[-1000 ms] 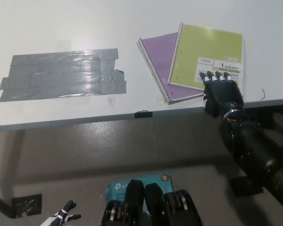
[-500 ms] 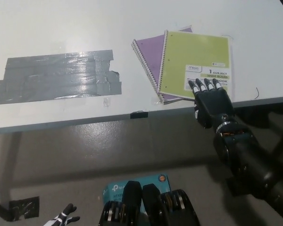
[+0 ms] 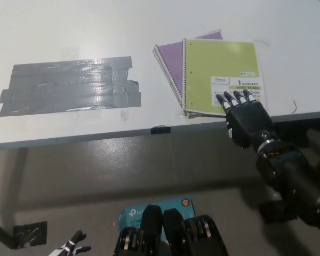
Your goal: The robot uses its right hand to align two notebooks stacked together until they are fully overlapped
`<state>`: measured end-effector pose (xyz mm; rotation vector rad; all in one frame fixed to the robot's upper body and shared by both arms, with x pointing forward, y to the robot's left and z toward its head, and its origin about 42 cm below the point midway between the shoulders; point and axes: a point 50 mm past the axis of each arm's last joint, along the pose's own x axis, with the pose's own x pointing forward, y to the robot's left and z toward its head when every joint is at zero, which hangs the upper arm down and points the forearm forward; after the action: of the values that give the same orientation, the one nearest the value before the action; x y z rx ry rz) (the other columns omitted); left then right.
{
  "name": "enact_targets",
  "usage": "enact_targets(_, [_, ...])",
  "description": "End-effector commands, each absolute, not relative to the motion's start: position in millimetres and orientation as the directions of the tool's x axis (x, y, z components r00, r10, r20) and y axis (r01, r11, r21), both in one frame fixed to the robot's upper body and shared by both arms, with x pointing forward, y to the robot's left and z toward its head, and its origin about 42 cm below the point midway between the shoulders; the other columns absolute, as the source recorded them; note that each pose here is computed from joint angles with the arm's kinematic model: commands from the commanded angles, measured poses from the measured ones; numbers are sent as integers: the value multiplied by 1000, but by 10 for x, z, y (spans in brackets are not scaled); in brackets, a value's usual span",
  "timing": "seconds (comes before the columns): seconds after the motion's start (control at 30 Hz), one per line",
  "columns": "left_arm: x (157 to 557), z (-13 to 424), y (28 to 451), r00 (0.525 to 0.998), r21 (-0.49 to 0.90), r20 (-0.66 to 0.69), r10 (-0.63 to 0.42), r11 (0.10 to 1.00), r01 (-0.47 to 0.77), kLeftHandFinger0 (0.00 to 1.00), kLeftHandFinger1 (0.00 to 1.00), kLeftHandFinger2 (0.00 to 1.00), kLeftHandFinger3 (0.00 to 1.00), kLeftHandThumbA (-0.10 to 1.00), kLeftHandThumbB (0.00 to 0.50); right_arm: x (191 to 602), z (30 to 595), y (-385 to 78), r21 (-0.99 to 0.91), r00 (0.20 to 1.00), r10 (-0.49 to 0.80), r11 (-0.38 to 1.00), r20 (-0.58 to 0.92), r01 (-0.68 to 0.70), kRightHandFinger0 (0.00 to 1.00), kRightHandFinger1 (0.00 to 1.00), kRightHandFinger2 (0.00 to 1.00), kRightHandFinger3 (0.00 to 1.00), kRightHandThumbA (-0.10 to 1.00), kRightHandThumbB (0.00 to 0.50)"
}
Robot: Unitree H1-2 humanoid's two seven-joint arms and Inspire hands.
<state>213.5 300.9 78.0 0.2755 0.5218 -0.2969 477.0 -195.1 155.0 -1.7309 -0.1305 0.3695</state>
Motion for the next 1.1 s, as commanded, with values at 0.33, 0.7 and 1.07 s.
enact_targets(0.33, [2173, 851, 3055, 824, 191, -522, -221, 911, 365, 783, 802, 894, 1000, 1000, 500, 4652, 1241, -2166, -864, 819, 395, -454, -416, -219, 1000, 1000, 1000, 1000, 1000, 310])
enact_targets(0.7, [2194, 876, 3035, 820, 199, -520, -238, 900, 387, 735, 776, 885, 1000, 1000, 500, 4654, 1264, -2185, -826, 787, 458, -552, -414, -114, 1000, 1000, 1000, 1000, 1000, 322])
enact_targets(1.07, [2227, 901, 3029, 822, 207, -514, -245, 895, 396, 792, 781, 875, 1000, 1000, 500, 4905, 1564, -2529, -773, 820, 415, -633, -394, -51, 1000, 1000, 1000, 1000, 1000, 297])
